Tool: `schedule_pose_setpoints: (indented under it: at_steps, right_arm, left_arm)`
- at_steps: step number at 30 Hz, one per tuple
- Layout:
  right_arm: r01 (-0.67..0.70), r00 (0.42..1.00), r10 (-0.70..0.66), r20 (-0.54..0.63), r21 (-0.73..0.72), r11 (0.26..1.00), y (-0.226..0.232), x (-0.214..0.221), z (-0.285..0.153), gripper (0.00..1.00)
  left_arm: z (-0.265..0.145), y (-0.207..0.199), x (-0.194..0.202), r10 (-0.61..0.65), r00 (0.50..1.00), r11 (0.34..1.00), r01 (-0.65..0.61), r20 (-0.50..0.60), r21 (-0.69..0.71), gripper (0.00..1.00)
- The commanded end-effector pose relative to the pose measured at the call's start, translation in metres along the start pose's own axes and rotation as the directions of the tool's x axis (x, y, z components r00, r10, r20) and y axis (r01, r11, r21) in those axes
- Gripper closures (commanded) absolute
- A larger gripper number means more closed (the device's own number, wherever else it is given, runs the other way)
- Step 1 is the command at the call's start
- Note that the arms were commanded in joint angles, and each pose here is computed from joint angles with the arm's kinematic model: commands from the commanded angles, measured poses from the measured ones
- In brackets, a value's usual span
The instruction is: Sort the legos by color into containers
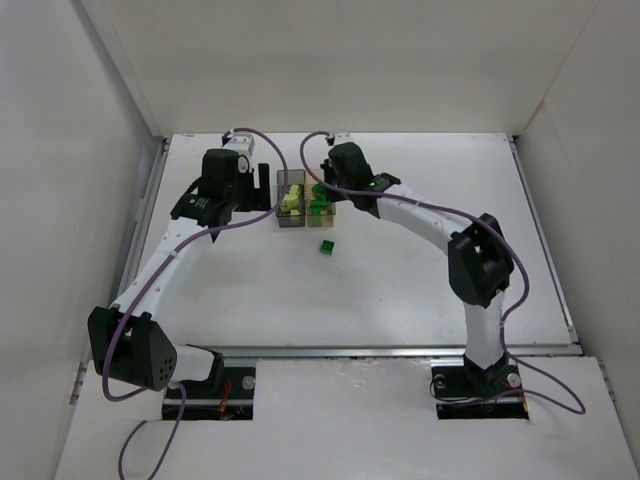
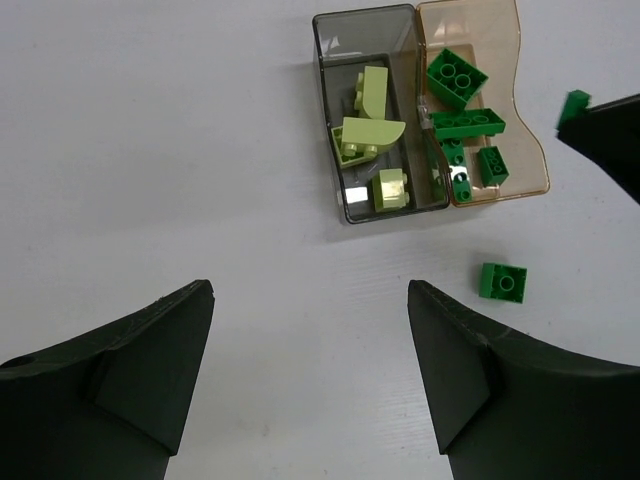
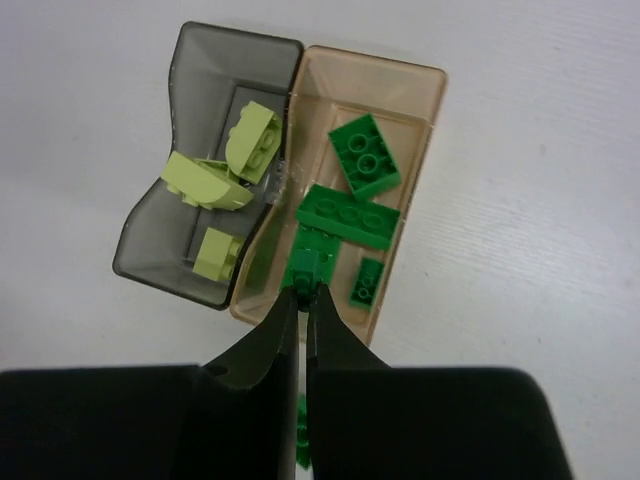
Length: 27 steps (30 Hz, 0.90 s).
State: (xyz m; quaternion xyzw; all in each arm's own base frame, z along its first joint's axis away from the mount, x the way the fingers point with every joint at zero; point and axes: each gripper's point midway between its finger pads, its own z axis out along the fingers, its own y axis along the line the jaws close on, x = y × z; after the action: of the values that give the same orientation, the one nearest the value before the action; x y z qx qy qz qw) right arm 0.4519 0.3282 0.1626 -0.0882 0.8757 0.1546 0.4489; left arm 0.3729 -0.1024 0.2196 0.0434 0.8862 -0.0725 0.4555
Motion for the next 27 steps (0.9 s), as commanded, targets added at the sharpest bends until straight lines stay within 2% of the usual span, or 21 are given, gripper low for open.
schedule_pose_setpoints:
  at_steps: [1, 3, 4, 5, 9, 12, 15, 17, 19, 21, 24, 25, 27]
  right_arm:
    - [0.146, 0.988, -0.149, -0.033, -0.082, 0.986, 0.015, 0.000, 0.008, 1.00]
    - [0.152, 0.988, -0.154, -0.009, -0.099, 0.983, 0.019, -0.003, 0.013, 0.84]
    - [0.150, 0.989, -0.151, 0.005, -0.102, 0.983, 0.022, -0.010, 0.011, 0.73]
    - [0.150, 0.989, -0.150, 0.008, -0.103, 0.983, 0.023, -0.012, 0.013, 0.52]
    - [0.151, 0.988, -0.153, -0.010, -0.125, 0.981, 0.027, -0.014, 0.008, 0.24]
    - [0.148, 0.989, -0.147, 0.018, -0.161, 0.976, 0.034, -0.026, -0.009, 0.23]
    - [0.160, 0.985, -0.167, -0.035, -0.150, 0.976, 0.025, -0.013, -0.026, 0.23]
    - [0.157, 0.980, -0.171, -0.102, -0.135, 0.978, 0.021, 0.016, -0.034, 0.23]
    - [0.091, 0.988, -0.096, -0.118, -0.043, 0.995, 0.016, 0.028, -0.047, 0.23]
    - [0.026, 0.983, -0.021, -0.184, 0.023, 0.999, 0.008, 0.064, -0.051, 0.21]
    - [-0.033, 0.981, 0.033, -0.190, 0.004, 0.999, 0.021, 0.072, -0.054, 0.19]
    - [-0.061, 0.971, 0.065, -0.231, 0.023, 0.998, 0.020, 0.088, -0.045, 0.18]
    - [-0.101, 0.959, 0.109, -0.263, 0.044, 0.994, 0.025, 0.090, -0.039, 0.18]
  left_arm:
    - [-0.011, 0.008, -0.016, -0.020, 0.997, 0.999, 0.022, 0.070, -0.024, 0.25]
    - [-0.011, 0.007, -0.018, -0.021, 0.997, 0.999, 0.022, 0.079, -0.022, 0.25]
    - [-0.011, 0.007, -0.018, -0.021, 0.997, 0.999, 0.022, 0.079, -0.022, 0.25]
    - [-0.011, 0.007, -0.018, -0.021, 0.997, 0.999, 0.022, 0.079, -0.022, 0.25]
    - [-0.011, 0.009, -0.019, -0.025, 0.997, 0.999, 0.027, 0.078, -0.021, 0.25]
    - [-0.011, 0.009, -0.019, -0.035, 0.996, 0.999, 0.036, 0.078, -0.020, 0.25]
    - [-0.011, 0.009, -0.019, -0.035, 0.996, 0.999, 0.036, 0.078, -0.020, 0.25]
    - [-0.011, 0.009, -0.019, -0.035, 0.996, 0.999, 0.036, 0.078, -0.020, 0.25]
    - [-0.010, 0.009, -0.015, -0.034, 0.997, 0.999, 0.036, 0.069, -0.022, 0.25]
    - [-0.006, 0.010, -0.012, -0.034, 0.998, 0.999, 0.035, 0.059, -0.023, 0.25]
    - [-0.004, 0.010, -0.010, -0.033, 0.998, 0.999, 0.034, 0.050, -0.025, 0.25]
    - [-0.004, 0.010, -0.010, -0.033, 0.998, 0.999, 0.034, 0.050, -0.025, 0.25]
    - [-0.004, 0.008, -0.010, -0.033, 0.998, 0.999, 0.034, 0.048, -0.016, 0.25]
